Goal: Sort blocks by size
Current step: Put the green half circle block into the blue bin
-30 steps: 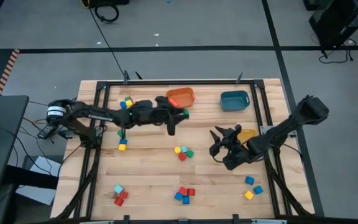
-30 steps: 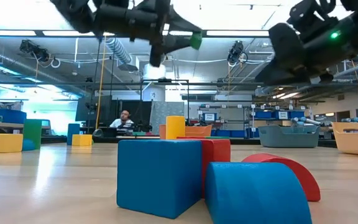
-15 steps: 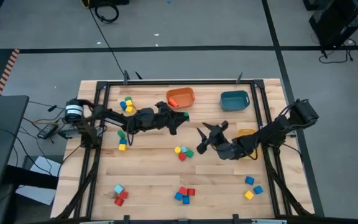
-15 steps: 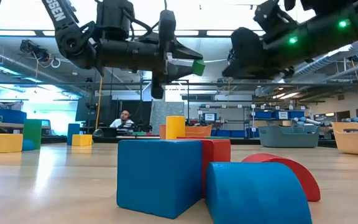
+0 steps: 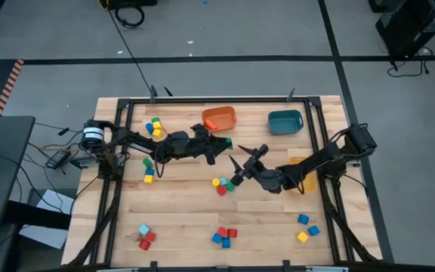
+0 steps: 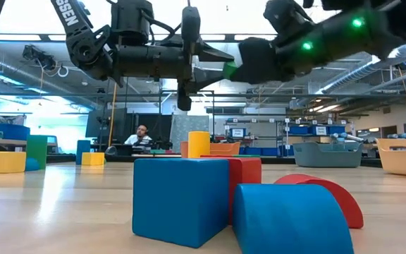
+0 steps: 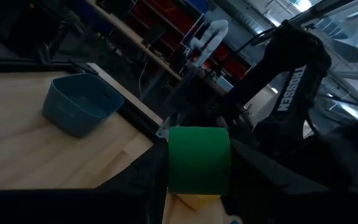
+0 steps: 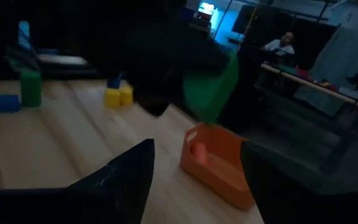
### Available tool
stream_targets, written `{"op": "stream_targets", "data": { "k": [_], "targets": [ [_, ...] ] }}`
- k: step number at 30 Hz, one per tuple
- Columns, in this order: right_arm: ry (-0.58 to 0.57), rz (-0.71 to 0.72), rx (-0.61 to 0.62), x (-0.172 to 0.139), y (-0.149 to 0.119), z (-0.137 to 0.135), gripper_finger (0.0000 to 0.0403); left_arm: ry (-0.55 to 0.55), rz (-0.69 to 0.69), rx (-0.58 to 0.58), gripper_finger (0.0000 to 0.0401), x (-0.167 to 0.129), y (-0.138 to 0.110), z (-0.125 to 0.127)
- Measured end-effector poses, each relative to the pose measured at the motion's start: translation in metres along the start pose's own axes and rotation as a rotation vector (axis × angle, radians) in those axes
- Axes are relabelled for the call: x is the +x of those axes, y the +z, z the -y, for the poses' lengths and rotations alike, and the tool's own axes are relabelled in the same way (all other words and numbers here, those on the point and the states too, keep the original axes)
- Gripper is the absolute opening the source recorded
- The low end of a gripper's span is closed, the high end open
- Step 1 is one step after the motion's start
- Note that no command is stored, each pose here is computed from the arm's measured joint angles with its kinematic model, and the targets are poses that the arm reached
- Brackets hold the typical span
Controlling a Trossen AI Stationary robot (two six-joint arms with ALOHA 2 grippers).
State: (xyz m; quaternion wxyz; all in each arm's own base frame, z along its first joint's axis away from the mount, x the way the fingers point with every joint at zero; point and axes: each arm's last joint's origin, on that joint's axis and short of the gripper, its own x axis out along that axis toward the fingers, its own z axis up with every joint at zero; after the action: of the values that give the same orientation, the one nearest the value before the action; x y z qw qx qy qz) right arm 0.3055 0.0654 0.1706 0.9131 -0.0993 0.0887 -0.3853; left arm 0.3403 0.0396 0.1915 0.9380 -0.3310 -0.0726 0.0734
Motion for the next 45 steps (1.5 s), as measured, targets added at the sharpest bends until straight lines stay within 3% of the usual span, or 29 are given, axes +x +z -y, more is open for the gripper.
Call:
{"op": "stream_targets", "data": {
  "k": [13,26,36,45],
  "targets": [
    [0.019,0.03,0.017,0.019,0.021,0.001,0.0231,-0.021,-0.014,0.019,0.0156,0.0,-0.003,0.005],
    [0.006,0.025,0.005,0.019,0.021,0.002,0.0099,-0.007,-0.005,0.014,0.0157,-0.001,-0.003,0.004],
    [0.011,0.027,-0.01,0.019,0.021,0.002,0.0114,-0.014,-0.011,0.013,0.0162,-0.001,-0.003,0.004],
    [0.034,0.034,-0.003,0.019,0.021,0.001,0.0107,-0.041,-0.033,0.028,0.0219,-0.001,-0.004,0.005]
  ]
}}
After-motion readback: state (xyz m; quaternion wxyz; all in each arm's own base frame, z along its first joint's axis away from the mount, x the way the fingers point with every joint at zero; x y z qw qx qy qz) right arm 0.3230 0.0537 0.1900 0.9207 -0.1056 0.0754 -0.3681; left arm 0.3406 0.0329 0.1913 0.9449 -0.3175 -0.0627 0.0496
